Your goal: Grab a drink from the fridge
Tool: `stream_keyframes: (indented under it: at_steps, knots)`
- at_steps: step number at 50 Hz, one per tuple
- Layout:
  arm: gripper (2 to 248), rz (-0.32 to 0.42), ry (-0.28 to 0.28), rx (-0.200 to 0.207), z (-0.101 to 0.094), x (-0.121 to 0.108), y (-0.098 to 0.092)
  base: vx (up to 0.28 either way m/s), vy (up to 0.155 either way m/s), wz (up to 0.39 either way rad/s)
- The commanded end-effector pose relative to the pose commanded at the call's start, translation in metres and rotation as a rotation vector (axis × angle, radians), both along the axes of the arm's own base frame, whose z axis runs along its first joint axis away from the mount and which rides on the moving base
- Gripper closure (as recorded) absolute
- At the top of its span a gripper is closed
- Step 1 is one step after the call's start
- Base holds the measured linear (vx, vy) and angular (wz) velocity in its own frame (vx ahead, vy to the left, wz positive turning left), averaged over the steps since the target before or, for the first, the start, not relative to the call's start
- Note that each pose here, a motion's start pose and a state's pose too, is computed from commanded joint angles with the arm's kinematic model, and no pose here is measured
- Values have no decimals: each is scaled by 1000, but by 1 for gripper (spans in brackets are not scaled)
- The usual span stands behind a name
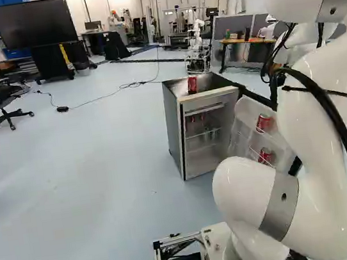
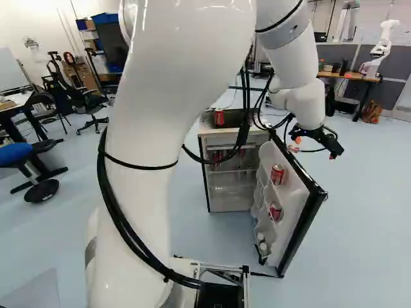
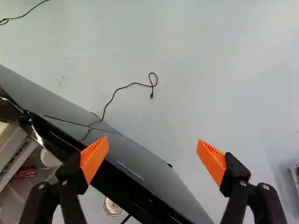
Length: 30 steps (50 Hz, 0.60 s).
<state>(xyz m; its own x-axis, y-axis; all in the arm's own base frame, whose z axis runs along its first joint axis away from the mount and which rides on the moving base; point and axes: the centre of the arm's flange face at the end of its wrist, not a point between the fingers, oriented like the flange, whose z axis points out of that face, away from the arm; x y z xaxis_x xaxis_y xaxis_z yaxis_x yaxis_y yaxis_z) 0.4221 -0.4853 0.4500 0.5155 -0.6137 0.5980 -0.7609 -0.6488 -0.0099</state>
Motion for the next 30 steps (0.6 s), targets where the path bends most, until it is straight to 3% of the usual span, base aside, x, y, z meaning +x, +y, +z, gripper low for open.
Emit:
stream_keyframes:
  at_steps: [14,30]
  knots:
    - [3,-16,-2,-1,-4,8,-25,0,0,0]
    - [3,-32,26,33,-28,18,-54,0,0,0]
